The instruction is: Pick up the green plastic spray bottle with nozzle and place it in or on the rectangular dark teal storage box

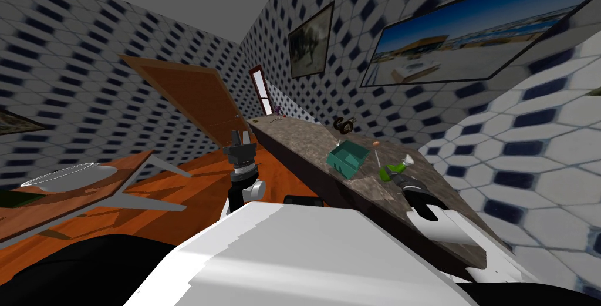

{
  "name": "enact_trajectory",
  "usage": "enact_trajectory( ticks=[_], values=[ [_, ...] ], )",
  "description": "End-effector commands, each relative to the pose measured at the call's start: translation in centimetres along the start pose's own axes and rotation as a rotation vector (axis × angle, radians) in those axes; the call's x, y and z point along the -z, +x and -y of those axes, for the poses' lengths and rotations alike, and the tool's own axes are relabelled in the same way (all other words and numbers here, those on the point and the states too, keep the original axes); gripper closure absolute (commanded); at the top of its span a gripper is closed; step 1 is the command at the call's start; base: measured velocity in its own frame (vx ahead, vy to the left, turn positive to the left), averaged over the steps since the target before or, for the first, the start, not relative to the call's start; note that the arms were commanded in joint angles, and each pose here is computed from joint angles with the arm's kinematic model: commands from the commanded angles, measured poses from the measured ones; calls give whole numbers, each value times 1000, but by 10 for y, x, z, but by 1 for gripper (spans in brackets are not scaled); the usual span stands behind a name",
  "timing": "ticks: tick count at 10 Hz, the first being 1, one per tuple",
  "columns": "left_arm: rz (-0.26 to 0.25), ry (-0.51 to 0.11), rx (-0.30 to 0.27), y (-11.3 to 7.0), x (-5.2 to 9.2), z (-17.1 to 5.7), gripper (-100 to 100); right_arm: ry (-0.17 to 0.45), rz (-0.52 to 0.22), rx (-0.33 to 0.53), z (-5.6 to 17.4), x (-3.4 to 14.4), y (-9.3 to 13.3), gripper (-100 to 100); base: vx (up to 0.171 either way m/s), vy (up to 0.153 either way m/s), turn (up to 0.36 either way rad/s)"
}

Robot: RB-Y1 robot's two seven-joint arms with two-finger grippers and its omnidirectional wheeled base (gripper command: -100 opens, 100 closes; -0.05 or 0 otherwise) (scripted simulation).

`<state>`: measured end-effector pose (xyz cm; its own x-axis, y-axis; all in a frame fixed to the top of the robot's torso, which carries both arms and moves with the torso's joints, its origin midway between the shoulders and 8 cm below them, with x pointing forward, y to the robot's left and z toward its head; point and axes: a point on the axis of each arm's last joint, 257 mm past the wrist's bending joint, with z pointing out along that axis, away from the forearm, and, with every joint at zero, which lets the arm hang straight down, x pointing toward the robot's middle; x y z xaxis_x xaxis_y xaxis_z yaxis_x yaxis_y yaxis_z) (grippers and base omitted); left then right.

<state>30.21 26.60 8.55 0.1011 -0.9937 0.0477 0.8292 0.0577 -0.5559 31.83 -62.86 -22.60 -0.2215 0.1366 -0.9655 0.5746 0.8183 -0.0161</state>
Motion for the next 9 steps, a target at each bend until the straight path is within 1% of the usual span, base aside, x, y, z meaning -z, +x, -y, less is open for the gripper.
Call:
enact_trajectory(
  ticks=[1, 2, 4, 5, 6, 9],
  values=[
    [0, 0, 0, 0, 0, 0, 0, 0, 0, 0, 0, 0, 0, 0, 7, 4, 0],
    [0, 0, 0, 0, 0, 0, 0, 17, 0, -5, 5, -6, 0, -100, -10, -12, 121],
    [0, 0, 0, 0, 0, 0, 0, 38, 0, -12, 12, -14, 0, -100, -36, -41, 133],
    [0, 0, 0, 0, 0, 0, 0, 30, 0, -10, 9, -12, 0, -100, -17, -25, 27],
    [0, 0, 0, 0, 0, 0, 0, 32, 0, -10, 10, -12, 0, 100, 0, 0, 0],
    [0, 0, 0, 0, 0, 0, 0, 32, 0, -11, 10, -12, 0, 100, 0, 0, 0]
  ],
)
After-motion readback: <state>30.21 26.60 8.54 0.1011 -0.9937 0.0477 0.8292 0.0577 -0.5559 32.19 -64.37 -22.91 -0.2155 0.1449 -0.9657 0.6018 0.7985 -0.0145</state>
